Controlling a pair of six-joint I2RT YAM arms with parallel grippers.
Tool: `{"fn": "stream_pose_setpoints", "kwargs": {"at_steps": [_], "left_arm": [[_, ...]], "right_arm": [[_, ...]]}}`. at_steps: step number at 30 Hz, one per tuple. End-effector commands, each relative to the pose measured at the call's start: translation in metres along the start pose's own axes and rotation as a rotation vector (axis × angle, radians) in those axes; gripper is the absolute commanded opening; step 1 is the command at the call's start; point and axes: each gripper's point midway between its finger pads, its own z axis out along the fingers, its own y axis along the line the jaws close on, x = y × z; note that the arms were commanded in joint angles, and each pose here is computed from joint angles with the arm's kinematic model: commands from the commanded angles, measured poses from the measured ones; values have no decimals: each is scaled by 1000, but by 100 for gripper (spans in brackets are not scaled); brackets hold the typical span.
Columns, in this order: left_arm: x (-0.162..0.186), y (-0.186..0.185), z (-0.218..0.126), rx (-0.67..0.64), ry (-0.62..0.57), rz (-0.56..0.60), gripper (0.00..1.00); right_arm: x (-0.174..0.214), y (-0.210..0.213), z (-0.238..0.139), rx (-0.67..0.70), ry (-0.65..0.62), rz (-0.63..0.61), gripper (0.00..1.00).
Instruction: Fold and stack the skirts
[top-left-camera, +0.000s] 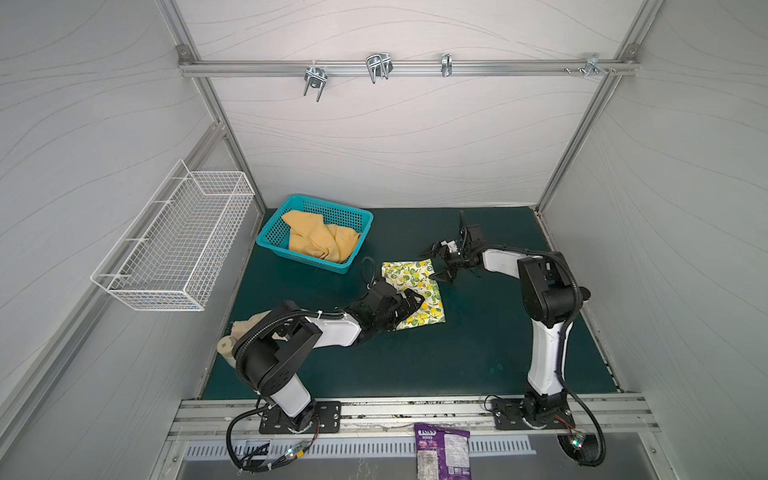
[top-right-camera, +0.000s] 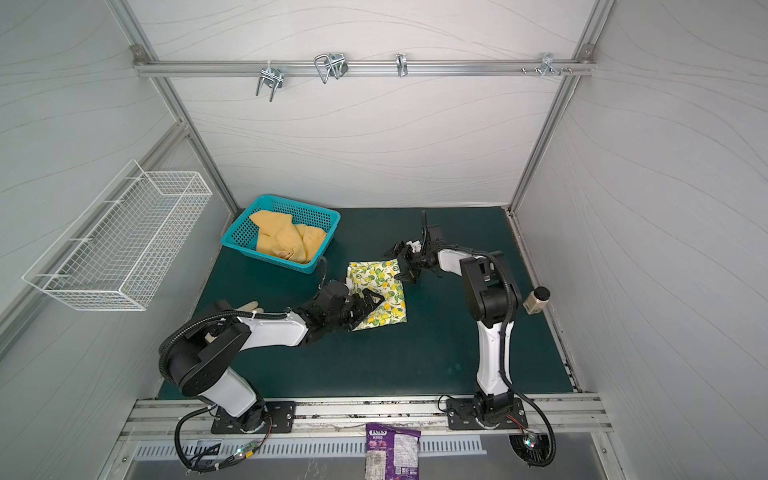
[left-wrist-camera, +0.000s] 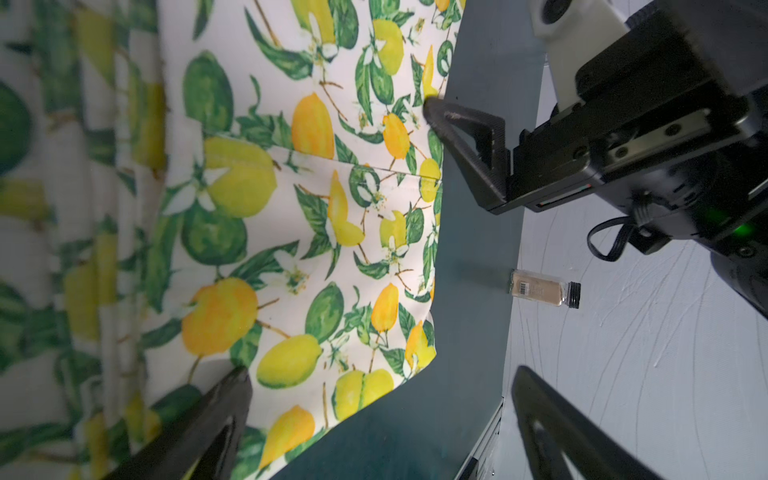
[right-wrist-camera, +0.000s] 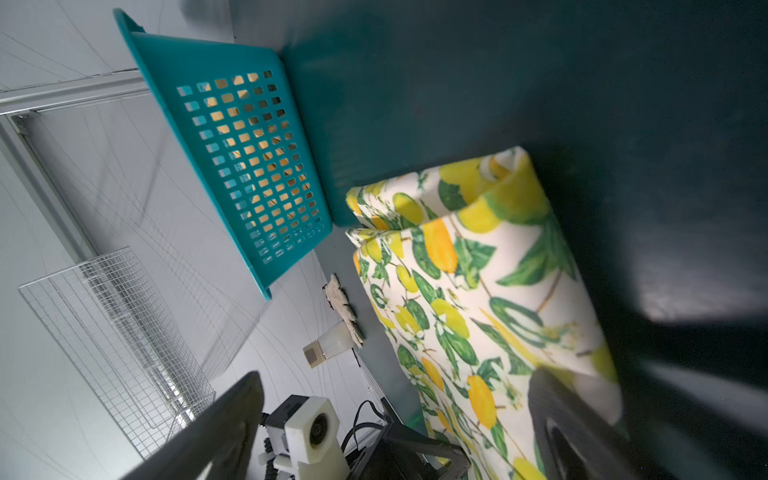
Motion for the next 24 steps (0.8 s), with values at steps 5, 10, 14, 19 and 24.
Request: {"fn": "stream_pose_setpoints", "kwargs": {"at_steps": [5,10,14,19,24], "left_arm": [[-3,45,3,-167,-2,-12,98],[-15,66,5,-252,13,-2,98],[-30,80,7,-332,23,23,98],[-46,90,9,-429,48,57,98],[-65,93,14,-484,55,90,99]], "right_arm": [[22,-19,-6,-9,-39,18,99],[39,-27,-11,-16,-69,25,99],[58,-33,-9,-9,-89,22,99],[81,-36,-6,-16,-135,15,99],[108,-32,4,-1,-158,-27,99]]}}
